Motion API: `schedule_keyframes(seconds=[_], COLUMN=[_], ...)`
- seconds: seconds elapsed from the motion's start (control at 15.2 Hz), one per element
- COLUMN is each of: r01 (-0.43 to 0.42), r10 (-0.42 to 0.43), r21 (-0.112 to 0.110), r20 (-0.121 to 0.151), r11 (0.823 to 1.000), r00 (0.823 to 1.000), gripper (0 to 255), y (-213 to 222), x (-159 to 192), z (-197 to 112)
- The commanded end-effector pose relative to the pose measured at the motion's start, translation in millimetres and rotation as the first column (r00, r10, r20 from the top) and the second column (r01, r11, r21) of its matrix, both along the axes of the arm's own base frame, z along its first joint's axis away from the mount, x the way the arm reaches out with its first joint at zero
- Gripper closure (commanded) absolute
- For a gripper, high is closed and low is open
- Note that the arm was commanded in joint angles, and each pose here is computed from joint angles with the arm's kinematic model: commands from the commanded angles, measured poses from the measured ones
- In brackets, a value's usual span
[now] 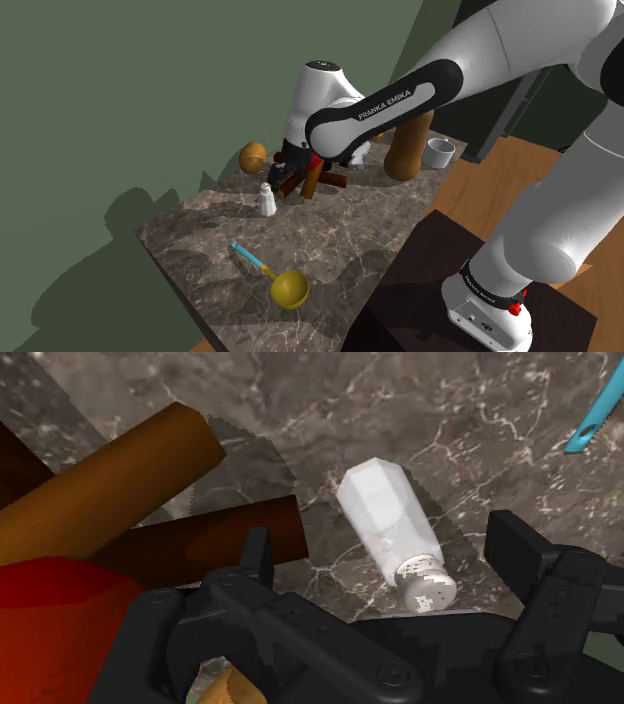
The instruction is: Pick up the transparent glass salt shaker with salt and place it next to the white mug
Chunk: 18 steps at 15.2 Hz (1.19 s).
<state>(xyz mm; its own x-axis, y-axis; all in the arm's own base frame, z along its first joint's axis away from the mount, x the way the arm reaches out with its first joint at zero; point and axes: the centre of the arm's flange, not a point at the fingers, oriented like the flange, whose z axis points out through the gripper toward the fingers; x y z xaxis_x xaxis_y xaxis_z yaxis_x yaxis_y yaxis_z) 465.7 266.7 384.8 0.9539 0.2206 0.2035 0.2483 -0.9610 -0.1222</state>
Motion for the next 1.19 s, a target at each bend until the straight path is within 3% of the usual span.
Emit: schedule_keyframes(seconds=[0.0,0.07,0.59,1.12], r01=[-0.013,-0.020,-0.020,-0.020], r10=[0.013,0.019,0.020,0.020], r21=[0.006,0.009,0.009,0.009], r20=[0.025,0.037,0.038,0.038], r11=[1.000,1.000,1.000,1.000], r00=[1.000,0.999,0.999,0.999], gripper=[0,0,0,0], y=[18.7,28.8,37.0,36.9], x=[10.8,16.3,24.9,24.9], z=[-8.3,-11.8,-50.7,-50.7])
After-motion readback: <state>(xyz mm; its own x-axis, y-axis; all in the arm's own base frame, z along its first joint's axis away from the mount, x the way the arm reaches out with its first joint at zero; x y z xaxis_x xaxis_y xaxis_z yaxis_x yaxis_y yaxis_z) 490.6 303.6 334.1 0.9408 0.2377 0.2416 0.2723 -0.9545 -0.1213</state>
